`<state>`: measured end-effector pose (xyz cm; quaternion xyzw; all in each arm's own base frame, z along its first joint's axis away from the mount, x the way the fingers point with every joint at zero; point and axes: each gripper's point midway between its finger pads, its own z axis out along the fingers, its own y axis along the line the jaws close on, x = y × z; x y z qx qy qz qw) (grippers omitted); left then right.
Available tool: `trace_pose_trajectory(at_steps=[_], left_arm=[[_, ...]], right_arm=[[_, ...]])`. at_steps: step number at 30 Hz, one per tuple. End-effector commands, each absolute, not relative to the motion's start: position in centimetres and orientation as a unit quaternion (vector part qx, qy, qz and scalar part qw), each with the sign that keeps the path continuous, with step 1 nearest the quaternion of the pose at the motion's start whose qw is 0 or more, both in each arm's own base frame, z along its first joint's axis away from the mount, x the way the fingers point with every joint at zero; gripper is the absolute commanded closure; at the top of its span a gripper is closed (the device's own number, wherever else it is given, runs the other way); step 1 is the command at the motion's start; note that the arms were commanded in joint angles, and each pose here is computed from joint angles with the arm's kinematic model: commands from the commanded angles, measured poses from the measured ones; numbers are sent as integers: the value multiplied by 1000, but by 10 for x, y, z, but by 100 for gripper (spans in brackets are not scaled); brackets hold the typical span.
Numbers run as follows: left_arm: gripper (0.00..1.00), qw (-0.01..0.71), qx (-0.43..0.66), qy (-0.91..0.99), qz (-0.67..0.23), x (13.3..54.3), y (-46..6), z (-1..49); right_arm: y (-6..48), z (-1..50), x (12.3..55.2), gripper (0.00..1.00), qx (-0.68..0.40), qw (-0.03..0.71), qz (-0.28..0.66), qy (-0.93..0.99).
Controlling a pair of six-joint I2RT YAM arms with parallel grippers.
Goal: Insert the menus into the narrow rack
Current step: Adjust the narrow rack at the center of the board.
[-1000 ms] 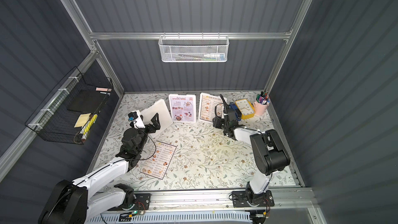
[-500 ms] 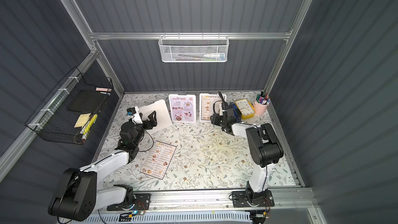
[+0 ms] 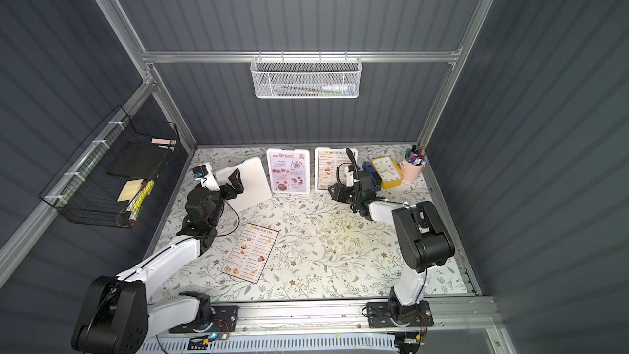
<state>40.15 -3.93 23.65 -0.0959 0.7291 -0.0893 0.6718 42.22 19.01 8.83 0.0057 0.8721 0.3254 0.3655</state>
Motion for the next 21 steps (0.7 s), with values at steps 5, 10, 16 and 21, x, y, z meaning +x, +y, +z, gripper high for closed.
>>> trace_pose_trajectory(at_steps=[5,10,16,21], left_arm=[[1,667,-65,738,-81,432,-49,236],[2,661,-45,742,-106,440,-61,230],[1,674,-66,731,-80,427,-47,246],[1,684,-78,721,-76,415,-41,263]], right_arm=[[200,98,410,45,-10,368,361,857],[204,103,408,45,-15,370,367,853],[213,111,406,45,-31,373,371,850],[240,145,388,43,-98,402,382,826]])
